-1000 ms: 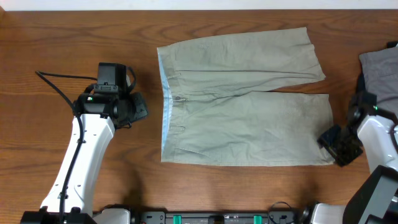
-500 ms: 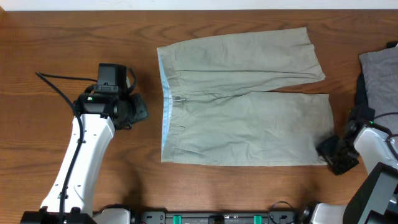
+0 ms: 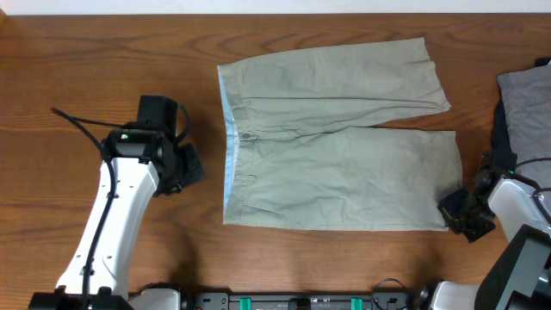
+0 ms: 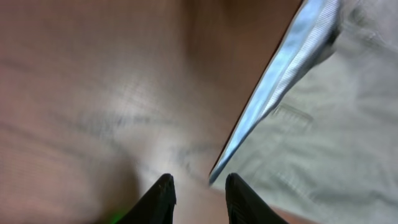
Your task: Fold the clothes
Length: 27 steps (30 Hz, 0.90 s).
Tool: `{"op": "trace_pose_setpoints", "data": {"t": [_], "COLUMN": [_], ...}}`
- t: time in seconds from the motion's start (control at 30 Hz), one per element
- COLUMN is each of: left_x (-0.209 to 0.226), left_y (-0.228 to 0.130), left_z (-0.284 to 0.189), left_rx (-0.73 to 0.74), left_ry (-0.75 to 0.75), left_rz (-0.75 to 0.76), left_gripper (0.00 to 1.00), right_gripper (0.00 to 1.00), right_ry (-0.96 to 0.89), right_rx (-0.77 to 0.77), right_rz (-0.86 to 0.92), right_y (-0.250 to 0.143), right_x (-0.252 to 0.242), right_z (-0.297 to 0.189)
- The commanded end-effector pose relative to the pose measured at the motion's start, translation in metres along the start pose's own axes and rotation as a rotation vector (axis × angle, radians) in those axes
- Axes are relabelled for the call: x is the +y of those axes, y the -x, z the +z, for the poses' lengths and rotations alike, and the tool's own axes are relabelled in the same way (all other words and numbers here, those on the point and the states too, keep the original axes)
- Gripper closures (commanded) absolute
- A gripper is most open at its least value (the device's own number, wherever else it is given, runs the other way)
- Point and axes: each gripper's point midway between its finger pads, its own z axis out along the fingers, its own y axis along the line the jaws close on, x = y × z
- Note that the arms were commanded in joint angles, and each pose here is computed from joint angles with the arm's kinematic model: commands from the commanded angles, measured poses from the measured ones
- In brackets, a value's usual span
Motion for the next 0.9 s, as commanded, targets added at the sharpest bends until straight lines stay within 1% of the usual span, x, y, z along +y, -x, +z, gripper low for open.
{"op": "trace_pose_setpoints", "data": {"t": [0.0, 0.17, 0.2, 0.23, 0.3, 0.33, 0.4, 0.5, 0.53, 0.73, 0.87], "left_x": [0.003, 0.008, 0.009, 0.011, 0.014, 0.015, 0.011, -0.004, -0.005, 0.000, -0.001], "left_y": [-0.015, -0.038, -0.040, -0.043, -0.047, -0.050, -0.056, -0.064, -0.066, -0.075, -0.073], "left_z": [0.005, 0.017, 0.019, 0.022, 0.030, 0.036, 0.046, 0.061, 0.064, 0.075, 0.076], "left_rx": [0.064, 0.154, 0.161, 0.168, 0.176, 0.179, 0.199, 0.240, 0.246, 0.266, 0.261], "left_ry": [0.007, 0.015, 0.021, 0.028, 0.038, 0.040, 0.007, -0.102, -0.112, -0.096, -0.100], "left_rz": [-0.038, -0.148, -0.178, -0.207, -0.253, -0.285, -0.321, -0.327, -0.335, -0.423, -0.453], "left_gripper": [0.70, 0.70, 0.67, 0.60, 0.41, 0.36, 0.36, 0.36, 0.36, 0.37, 0.37], "right_gripper": [0.99, 0.99, 0.99, 0.99, 0.99, 0.99, 0.99, 0.99, 0.99, 0.99, 0.99], "right_ry": [-0.006, 0.003, 0.003, 0.005, 0.009, 0.013, 0.019, 0.027, 0.027, 0.037, 0.038], "right_rx": [0.005, 0.019, 0.018, 0.016, 0.008, 0.004, -0.004, -0.014, -0.015, -0.029, -0.030], "right_rz": [0.013, 0.011, 0.012, 0.011, 0.007, 0.001, 0.000, 0.001, 0.001, -0.020, -0.020], "right_y": [-0.004, -0.007, -0.007, -0.007, -0.005, -0.004, -0.002, 0.001, 0.001, 0.004, 0.004], "right_x": [-0.005, -0.004, -0.004, -0.003, -0.002, -0.001, 0.000, 0.002, 0.002, 0.005, 0.005], "right_z": [0.003, 0.004, 0.004, 0.004, 0.004, 0.004, 0.004, 0.004, 0.004, 0.004, 0.004]}}
